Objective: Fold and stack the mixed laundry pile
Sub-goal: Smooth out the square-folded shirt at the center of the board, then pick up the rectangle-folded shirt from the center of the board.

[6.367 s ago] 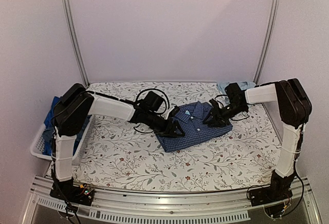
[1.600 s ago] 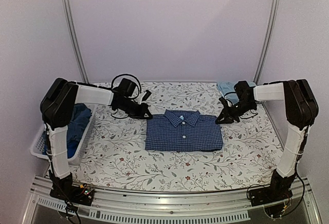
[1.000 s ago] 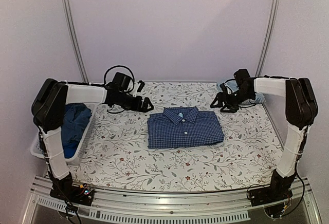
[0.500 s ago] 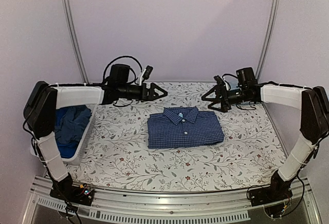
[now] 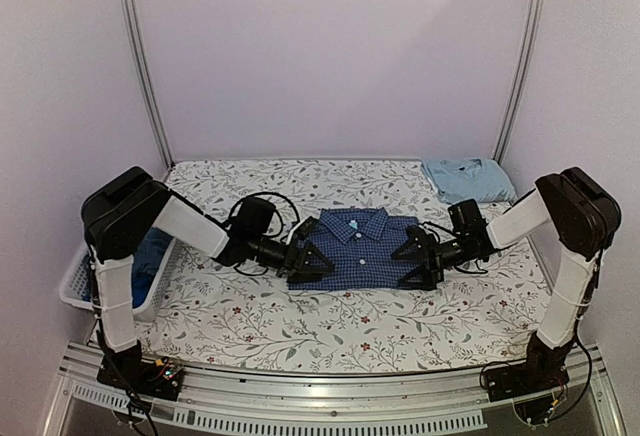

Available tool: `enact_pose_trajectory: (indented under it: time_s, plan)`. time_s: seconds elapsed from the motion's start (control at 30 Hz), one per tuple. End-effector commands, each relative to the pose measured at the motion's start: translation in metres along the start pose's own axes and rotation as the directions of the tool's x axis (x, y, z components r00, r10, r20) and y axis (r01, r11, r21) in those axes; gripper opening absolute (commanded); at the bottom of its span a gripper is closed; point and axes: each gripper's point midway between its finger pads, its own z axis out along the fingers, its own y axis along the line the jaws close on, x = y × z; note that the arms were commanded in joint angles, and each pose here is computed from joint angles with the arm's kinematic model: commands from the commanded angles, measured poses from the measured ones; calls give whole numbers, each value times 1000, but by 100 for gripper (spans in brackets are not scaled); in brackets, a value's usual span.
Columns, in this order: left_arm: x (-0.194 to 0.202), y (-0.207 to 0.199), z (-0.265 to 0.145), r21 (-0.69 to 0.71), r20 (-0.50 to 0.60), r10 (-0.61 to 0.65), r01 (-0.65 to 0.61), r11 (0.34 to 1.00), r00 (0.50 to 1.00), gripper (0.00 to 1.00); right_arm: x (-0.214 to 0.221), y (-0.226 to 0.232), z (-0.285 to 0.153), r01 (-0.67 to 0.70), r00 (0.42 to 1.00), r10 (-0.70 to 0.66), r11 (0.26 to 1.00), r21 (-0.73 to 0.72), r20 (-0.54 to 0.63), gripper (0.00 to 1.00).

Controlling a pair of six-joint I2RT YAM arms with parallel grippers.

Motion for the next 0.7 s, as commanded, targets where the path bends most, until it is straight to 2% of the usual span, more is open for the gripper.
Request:
enact_pose_trajectory:
  time_s: [0.0,0.1,0.2,0.23,0.33,0.47,0.53,0.67]
  plan:
    - [0,39,-23,-55,100,-111,117,992,989,97,7,-23,-14,-62,998,63,998,-21,24,99]
    - [-12,37,-41,-121,130,-51,67,990,990,96,4,-7,-25,-49,997,50,999,-14,55,99]
    - [-55,-9,-60,-256,182,215,-165,952,959,99,-13,37,-44,87,987,-89,996,18,131,99]
    - [-69,-31,-63,-304,192,318,-251,919,929,100,-19,63,-56,160,970,-161,987,22,182,99]
    - [-93,-62,-56,-433,137,517,-418,798,845,100,-30,95,-91,210,930,-210,977,33,302,99]
    - [-109,-83,-16,-503,20,716,-611,611,698,99,-37,78,-118,119,909,-152,987,110,388,99]
    - [-103,-81,15,-501,-83,770,-694,517,633,96,-38,68,-126,76,899,-132,986,148,417,99]
    - [-84,-87,72,-415,-229,830,-822,389,508,81,-37,55,-134,4,888,-97,979,203,450,99]
